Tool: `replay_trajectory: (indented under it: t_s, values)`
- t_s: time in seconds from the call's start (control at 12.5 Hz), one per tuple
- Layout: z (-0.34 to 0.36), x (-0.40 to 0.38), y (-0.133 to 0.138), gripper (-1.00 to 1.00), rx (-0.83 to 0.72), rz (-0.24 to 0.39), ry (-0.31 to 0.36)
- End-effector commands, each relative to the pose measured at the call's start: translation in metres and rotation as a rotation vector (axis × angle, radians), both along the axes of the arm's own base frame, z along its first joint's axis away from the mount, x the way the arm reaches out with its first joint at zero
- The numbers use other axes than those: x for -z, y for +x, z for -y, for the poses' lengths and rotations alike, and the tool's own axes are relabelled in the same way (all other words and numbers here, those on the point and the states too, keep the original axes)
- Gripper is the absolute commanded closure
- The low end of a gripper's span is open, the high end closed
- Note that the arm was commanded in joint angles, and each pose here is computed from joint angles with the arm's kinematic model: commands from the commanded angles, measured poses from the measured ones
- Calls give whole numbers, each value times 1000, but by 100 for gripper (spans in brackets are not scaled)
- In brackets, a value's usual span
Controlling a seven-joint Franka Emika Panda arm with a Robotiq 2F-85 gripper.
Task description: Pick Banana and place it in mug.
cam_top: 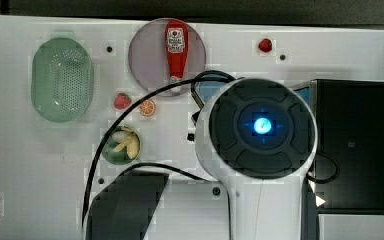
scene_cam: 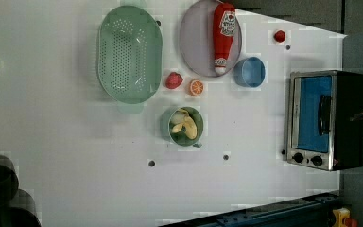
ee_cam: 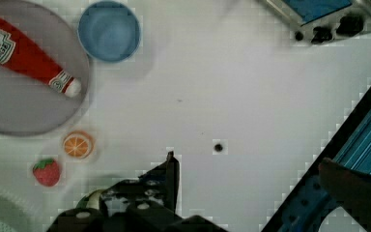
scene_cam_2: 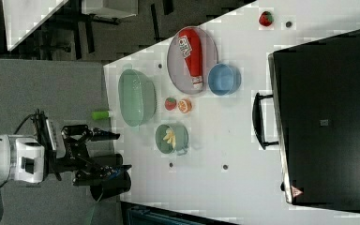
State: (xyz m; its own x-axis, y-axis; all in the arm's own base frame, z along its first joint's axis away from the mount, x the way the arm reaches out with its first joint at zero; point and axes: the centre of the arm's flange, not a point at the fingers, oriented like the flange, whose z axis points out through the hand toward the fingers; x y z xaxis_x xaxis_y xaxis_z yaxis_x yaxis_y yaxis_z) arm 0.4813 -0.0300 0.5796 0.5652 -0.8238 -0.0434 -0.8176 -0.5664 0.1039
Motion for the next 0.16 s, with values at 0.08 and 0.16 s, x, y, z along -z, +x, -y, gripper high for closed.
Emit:
replay_trajectory:
  t_s: [0.08, 0.16]
  values:
    - [-5, -14, 0, -100, -31, 41, -5]
    - [-5, -14, 0, -100, -31, 41, -5]
